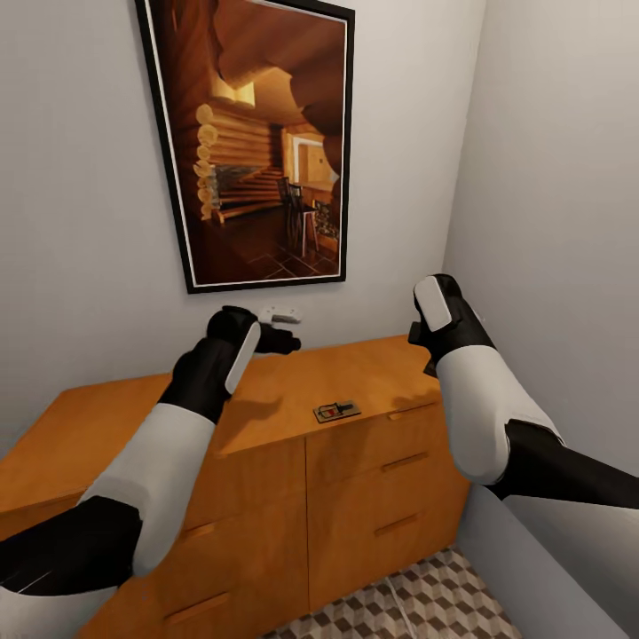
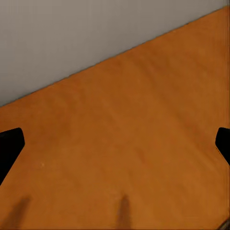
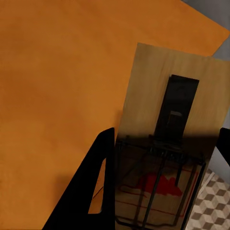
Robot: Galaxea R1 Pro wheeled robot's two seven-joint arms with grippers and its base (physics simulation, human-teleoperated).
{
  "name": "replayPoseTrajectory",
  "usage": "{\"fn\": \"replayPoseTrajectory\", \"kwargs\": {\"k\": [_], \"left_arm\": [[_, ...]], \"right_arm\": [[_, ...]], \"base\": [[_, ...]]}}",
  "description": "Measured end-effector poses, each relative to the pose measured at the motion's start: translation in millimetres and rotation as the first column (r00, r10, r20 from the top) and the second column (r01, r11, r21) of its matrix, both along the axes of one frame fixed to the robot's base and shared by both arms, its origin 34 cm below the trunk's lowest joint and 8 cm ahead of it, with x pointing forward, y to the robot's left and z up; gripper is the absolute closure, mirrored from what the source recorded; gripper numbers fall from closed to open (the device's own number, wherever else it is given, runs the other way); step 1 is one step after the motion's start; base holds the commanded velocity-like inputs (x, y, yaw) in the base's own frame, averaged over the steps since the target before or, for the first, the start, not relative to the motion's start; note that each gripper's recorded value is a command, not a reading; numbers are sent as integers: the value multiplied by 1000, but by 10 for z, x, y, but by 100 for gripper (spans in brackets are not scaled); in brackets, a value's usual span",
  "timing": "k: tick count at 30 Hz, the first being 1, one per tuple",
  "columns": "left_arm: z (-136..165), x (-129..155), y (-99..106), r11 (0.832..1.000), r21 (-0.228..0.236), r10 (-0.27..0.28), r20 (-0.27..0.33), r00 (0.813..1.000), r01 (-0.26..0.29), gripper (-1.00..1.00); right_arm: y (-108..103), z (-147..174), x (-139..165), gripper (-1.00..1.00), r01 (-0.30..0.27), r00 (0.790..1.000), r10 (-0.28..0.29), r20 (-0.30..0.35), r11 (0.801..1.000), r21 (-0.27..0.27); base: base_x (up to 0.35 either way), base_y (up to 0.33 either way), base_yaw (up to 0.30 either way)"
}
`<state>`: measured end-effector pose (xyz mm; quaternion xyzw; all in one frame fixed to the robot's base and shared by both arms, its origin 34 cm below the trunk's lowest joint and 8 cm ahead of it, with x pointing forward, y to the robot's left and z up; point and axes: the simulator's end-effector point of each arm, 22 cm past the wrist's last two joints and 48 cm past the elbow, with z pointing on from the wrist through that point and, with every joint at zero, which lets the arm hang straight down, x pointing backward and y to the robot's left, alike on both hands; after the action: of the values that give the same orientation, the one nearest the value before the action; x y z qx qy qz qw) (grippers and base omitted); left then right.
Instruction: Take the four mousetraps from the cabinet in the bathroom and place them on the bathroom floor. Make sure all four end up on the same floor surface, and ensure that at least two of them are either under or directly next to the same bathroom sink.
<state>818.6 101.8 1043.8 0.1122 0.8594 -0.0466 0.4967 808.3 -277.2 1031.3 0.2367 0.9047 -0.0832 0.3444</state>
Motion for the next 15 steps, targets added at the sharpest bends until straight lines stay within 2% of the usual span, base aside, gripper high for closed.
{"fn": "replayPoseTrajectory", "kwargs": {"k": [3,4,5,6,7,10,15], "left_arm": [[47,17,-44,1000,15,-16,7,1000,16,-100],[-69,18,-476,977,64,-197,-124,973,206,-100],[-363,-393,-1030,879,74,-438,-264,860,470,-100],[-624,-601,-1171,837,59,-499,-328,802,544,-100],[-641,-634,-1188,828,55,-511,-335,792,557,-100],[-649,-656,-1200,822,54,-519,-339,785,567,-100],[-660,-641,-1155,819,90,-509,-345,789,567,-100]], "right_arm": [[-1,0,0,100,0,1000,0,0,1000,-1],[-1,-3,3,100,0,1000,0,0,1000,-1],[-2,5,-2,100,0,1000,0,1,1000,-2],[-2,-1,2,100,0,1000,0,0,1000,-1],[-2,3,0,100,0,1000,0,0,1000,-2],[-1,3,1,100,0,1000,0,1,1000,-1],[-1,1,0,100,0,1000,0,0,1000,-1]], "base": [[0,0,0],[0,0,0],[0,0,0],[0,0,0],[0,0,0],[0,0,0],[0,0,0]]}}
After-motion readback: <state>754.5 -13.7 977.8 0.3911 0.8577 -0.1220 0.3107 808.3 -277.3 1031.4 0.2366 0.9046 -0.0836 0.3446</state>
